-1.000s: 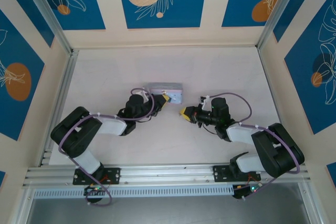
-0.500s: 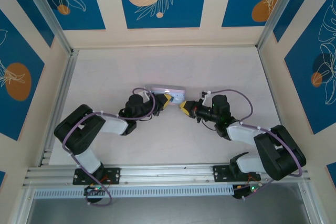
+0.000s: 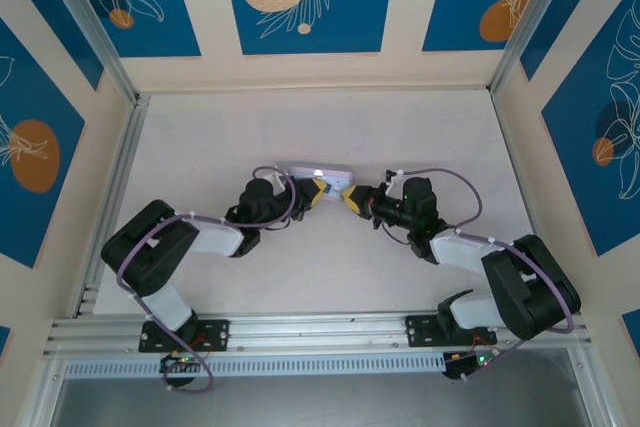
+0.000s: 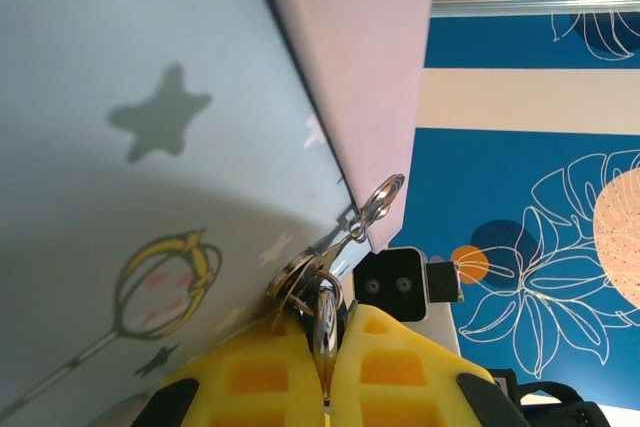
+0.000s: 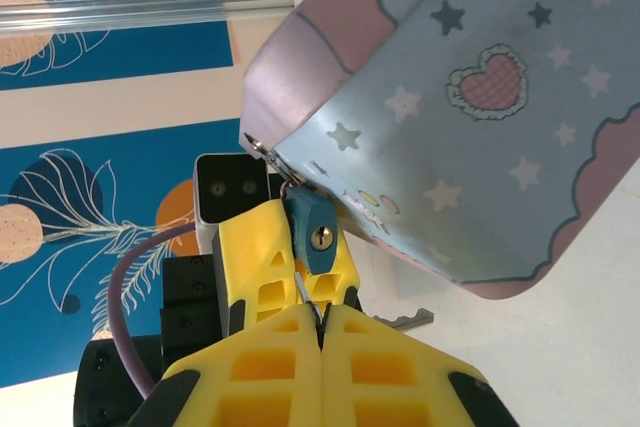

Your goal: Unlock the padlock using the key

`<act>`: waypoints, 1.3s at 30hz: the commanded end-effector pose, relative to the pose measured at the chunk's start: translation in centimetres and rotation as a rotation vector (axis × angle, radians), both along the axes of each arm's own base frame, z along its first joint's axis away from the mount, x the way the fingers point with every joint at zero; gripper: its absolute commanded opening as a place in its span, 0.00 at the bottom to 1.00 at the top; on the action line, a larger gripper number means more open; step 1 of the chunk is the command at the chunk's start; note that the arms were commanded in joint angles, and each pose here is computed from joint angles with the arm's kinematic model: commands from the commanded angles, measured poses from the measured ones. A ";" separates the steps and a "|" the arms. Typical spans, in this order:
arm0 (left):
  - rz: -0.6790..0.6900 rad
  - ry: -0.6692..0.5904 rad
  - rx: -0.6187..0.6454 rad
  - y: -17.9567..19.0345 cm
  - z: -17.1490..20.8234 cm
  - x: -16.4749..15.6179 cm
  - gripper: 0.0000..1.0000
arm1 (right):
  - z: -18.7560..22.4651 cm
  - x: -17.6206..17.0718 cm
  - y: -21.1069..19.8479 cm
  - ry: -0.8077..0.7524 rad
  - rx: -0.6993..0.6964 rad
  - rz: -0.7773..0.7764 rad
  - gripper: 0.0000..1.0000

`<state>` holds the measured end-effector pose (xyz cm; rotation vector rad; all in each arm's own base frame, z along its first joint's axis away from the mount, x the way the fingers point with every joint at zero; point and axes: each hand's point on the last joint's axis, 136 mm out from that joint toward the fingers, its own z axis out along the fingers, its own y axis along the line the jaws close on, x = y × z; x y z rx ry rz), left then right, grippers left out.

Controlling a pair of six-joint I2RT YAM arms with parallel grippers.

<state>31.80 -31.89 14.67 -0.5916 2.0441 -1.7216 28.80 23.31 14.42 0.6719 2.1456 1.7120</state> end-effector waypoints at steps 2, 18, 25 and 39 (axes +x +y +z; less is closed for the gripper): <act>-0.003 -0.081 -0.045 -0.1 3.1 0.5 0.00 | 1.0 0.9 0.4 -0.010 0.028 -0.041 0.00; -0.004 -0.079 -0.048 -0.2 3.1 0.4 0.00 | 0.0 1.5 1.0 0.013 0.020 -0.070 0.00; -0.004 -0.078 -0.049 -0.2 3.1 0.5 0.00 | 0.2 1.8 1.3 0.013 0.022 -0.068 0.00; -0.007 -0.078 -0.052 -0.2 3.1 0.4 0.00 | 0.0 1.8 2.1 0.016 0.024 -0.050 0.00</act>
